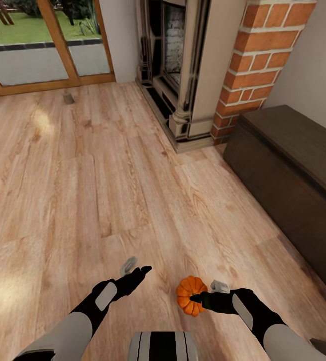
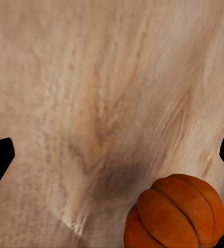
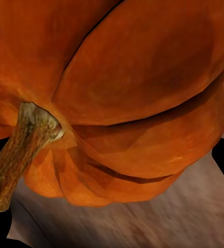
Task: Place each of the two pumpkins and all three candles from the living room inside a cabinet in the living room (use any cabinet), then make sure every cabinet is closed, and position the cauldron so it is next to a table in the living room.
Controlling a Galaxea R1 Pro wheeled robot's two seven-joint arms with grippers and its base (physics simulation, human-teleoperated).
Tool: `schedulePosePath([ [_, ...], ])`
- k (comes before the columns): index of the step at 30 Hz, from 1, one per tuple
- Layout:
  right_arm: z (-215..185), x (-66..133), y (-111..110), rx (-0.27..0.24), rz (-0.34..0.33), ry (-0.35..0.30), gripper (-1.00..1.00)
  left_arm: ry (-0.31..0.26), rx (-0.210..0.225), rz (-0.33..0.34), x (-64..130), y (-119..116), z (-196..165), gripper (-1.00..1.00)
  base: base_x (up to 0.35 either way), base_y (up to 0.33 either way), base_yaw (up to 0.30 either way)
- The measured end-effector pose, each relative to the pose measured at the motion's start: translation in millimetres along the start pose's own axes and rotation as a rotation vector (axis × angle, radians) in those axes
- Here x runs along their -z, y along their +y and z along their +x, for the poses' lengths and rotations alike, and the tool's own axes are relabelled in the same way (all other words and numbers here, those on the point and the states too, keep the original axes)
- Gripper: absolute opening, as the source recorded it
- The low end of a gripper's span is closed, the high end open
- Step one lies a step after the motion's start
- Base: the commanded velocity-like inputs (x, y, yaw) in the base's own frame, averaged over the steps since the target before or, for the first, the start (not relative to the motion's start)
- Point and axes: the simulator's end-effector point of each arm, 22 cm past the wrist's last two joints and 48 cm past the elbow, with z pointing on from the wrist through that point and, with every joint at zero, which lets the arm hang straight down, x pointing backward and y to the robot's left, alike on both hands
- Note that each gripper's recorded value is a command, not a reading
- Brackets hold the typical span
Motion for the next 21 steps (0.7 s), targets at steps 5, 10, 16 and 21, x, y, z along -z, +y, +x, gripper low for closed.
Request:
schedulePosePath([
  [5,-7,7.0,6,0.011,-0.005,-0.018,-1.00,-0.008,-0.007,0.000,6.0,-4,-4,1.00,0.000,0.000,0.000],
  [10,-16,14.5,13,0.022,-0.016,-0.038,-1.00,0.026,0.013,-0.116,14.8,35,11,1.00,0.000,0.000,0.000],
  [16,-26,24.9,21,0.041,-0.020,-0.064,-1.00,0.011,-0.028,-0.152,29.4,47,-4,1.00,0.000,0.000,0.119],
  [21,-34,34.3,28,0.054,-0.024,-0.086,-1.00,0.017,-0.032,-0.214,49.3,81,-9,1.00,0.000,0.000,0.206],
])
